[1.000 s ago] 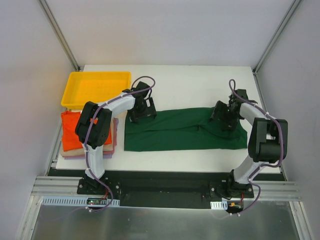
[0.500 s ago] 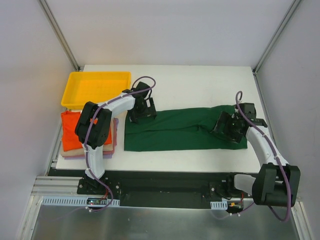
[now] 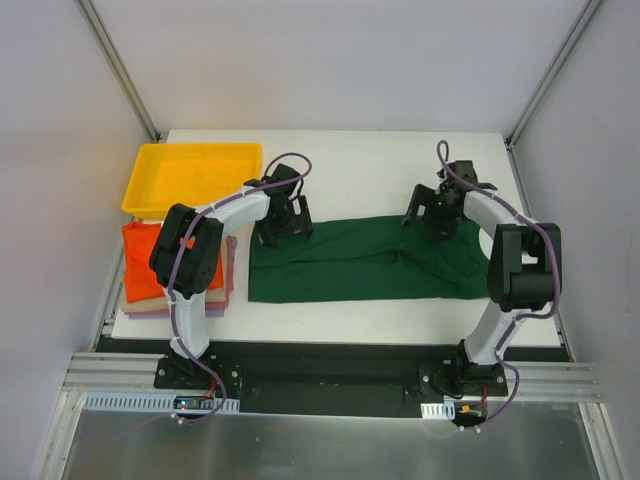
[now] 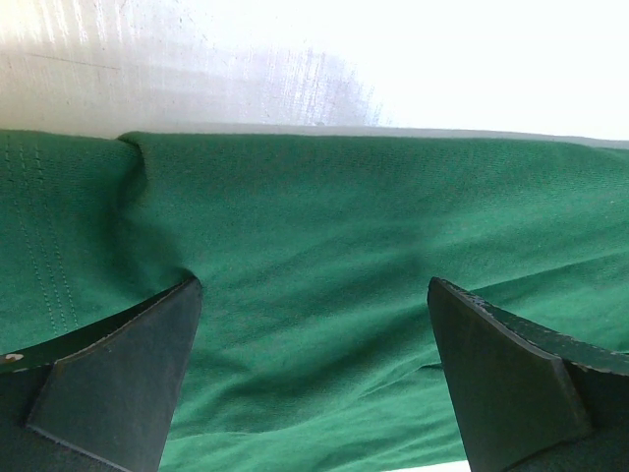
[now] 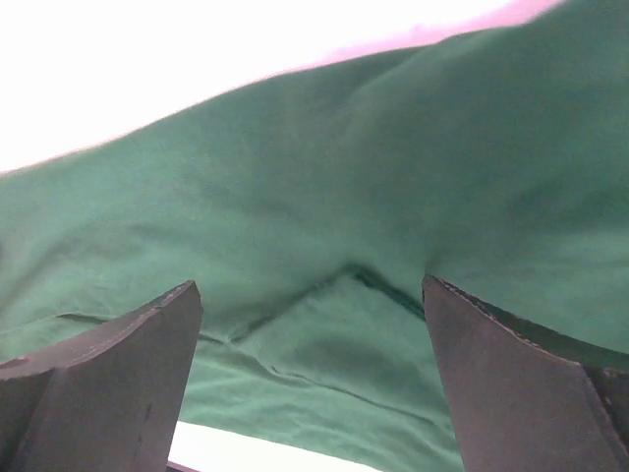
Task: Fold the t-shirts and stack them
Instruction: Fold the other side of the tshirt into a rectangle, then rotate the tshirt 90 degrees
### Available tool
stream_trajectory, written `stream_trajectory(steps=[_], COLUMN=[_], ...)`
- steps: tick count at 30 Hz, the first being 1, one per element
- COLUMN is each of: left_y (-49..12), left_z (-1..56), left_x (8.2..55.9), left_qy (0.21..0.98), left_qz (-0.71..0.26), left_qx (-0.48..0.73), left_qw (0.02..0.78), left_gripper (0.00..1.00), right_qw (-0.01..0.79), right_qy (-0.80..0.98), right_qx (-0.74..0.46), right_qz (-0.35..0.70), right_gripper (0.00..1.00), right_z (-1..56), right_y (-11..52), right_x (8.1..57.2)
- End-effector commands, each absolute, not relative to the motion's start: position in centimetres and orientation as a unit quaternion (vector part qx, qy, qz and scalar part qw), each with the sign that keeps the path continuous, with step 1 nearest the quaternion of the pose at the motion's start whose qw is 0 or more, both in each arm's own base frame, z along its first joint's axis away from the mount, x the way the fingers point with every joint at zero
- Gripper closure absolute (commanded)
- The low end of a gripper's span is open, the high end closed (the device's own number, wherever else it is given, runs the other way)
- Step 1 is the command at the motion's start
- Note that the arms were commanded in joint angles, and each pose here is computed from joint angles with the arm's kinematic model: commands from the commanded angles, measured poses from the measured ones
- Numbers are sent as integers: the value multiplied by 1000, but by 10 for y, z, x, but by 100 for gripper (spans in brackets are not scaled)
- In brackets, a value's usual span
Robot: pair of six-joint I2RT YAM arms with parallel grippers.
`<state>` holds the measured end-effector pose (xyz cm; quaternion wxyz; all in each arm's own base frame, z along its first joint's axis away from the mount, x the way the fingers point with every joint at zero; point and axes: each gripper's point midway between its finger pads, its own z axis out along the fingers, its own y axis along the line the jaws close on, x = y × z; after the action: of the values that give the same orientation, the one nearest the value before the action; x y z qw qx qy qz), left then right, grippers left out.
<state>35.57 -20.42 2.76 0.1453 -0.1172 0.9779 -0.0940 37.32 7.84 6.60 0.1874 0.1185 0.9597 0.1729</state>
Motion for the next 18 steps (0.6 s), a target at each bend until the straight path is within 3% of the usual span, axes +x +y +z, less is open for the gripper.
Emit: stream_trajectory(steps=[1, 18], left_y=[-196, -181], left_z=[23, 17], left_x=[347, 348], left_qy=[982, 980], left_qz=[-83, -63], left_qx=[-109, -129], left_qw=[133, 135], left_gripper=[1, 1], right_qw=[154, 113], right_qy=[964, 968], right_qx=[94, 51], right_qz=[194, 218], right_gripper=[4, 4], right_z=[55, 64], right_y=[109, 146], right_x=[368, 255])
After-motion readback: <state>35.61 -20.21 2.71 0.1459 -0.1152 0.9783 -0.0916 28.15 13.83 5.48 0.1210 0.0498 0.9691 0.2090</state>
